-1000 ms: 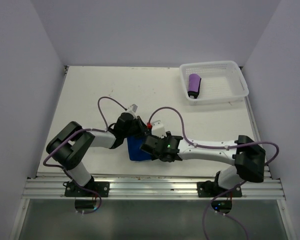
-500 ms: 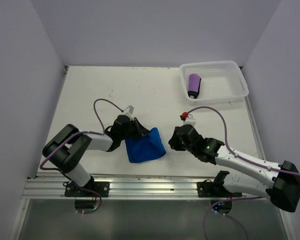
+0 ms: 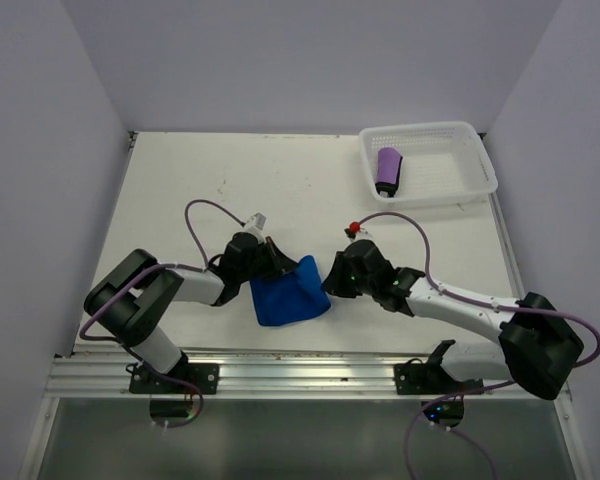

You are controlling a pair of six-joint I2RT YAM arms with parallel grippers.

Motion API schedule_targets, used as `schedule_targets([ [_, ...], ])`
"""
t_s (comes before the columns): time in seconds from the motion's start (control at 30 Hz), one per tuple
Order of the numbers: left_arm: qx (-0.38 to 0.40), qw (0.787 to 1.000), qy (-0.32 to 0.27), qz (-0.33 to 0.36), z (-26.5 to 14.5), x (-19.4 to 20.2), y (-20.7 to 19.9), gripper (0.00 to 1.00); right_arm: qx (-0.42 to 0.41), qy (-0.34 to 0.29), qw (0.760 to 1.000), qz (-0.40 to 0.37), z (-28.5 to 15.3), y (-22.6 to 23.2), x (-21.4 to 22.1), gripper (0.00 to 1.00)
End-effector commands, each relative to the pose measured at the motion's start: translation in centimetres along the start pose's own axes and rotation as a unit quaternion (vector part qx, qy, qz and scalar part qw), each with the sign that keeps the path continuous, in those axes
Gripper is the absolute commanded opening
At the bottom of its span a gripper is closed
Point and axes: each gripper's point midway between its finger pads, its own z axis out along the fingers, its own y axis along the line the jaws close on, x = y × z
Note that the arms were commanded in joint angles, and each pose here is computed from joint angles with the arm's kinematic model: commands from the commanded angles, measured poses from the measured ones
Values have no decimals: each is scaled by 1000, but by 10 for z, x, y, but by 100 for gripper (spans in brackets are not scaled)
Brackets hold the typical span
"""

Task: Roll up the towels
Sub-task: Roll the towel

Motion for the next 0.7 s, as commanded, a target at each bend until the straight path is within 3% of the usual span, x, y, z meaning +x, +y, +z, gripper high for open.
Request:
schedule_targets([
  [0.0,-14,1000,-10,19,-4,-1,11,0,-51,-4,999,-10,2,25,-4,17],
  [0.23,-21,1000,-14,17,-6,1,18,0,-52,26,997,-44,9,34,17,18],
  [0.67,-53,998,-36,21,-23,-12,31,0,19,69,991,-115,26,22,54,18],
])
